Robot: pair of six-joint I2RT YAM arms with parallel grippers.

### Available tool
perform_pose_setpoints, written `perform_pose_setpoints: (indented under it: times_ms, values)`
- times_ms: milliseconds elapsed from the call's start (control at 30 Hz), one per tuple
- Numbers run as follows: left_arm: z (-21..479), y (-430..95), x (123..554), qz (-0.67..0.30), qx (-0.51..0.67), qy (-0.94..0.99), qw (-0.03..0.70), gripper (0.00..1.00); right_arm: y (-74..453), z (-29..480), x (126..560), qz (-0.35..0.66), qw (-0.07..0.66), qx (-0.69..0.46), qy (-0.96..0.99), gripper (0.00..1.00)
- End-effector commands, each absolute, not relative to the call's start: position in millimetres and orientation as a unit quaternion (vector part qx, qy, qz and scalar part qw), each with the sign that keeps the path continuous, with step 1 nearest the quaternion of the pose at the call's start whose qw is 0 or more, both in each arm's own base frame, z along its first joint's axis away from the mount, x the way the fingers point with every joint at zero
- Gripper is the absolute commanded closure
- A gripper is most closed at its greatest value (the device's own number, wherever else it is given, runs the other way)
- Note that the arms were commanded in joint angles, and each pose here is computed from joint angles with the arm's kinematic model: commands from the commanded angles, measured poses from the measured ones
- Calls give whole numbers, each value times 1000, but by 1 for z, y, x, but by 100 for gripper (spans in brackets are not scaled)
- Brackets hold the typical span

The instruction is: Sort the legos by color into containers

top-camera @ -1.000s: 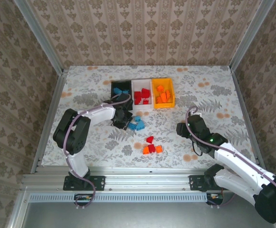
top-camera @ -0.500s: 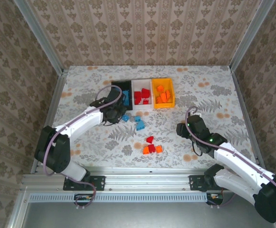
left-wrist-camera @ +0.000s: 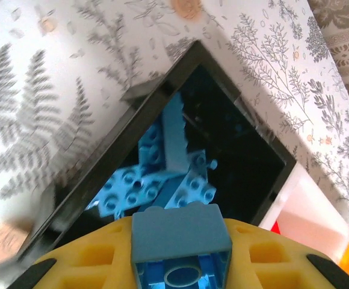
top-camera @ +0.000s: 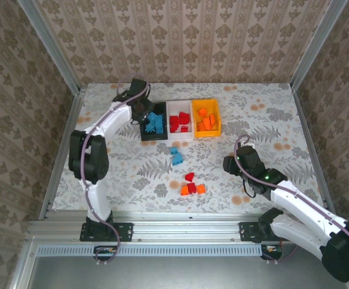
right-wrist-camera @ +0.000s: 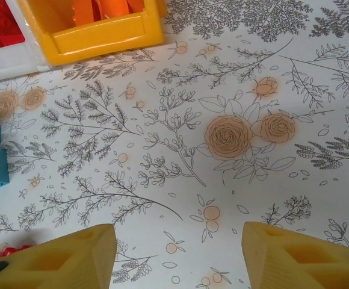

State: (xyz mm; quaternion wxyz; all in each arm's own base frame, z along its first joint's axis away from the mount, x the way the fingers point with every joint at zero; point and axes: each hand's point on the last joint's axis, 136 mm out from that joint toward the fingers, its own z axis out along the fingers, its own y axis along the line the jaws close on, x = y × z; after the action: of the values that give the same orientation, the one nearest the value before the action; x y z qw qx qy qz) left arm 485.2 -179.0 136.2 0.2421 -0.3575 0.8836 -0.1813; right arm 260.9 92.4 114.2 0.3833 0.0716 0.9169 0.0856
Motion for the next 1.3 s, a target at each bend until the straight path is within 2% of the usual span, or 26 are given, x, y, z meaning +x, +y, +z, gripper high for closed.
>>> perform_pose_setpoints:
  times_ms: [0,100,200,267,333,500,633,800,967,1067,1267]
  values:
    - [128,-183,494,-162,-308,910,223,66,92,121,264,87,392,69,913,41]
    - [128,-189,498,-164,-290,918,216,55,92,122,264,87,392,69,913,40]
    - [142,-193,497,-179,-277,915,233,38,94,126,264,92,393,68,913,39]
    - [155,-194,493,-185,-265,913,250,19,96,127,265,97,394,68,912,39]
    - [169,-193,487,-187,-251,913,260,13,99,128,266,104,392,69,911,38]
    - [204,-185,454,-201,-212,907,302,10,120,127,270,130,385,63,912,38]
    - [212,-173,405,-220,-181,897,338,9,162,117,270,136,361,14,923,34]
    - [164,-147,332,-214,-184,900,333,0,212,104,270,127,334,-40,933,29]
    - [113,-131,270,-248,-206,897,302,0,249,91,268,123,310,-77,939,27]
    - [92,-122,245,-255,-218,896,290,0,259,84,265,118,299,-83,943,26]
    - [84,-109,226,-267,-237,883,305,0,267,62,253,107,271,-83,953,25]
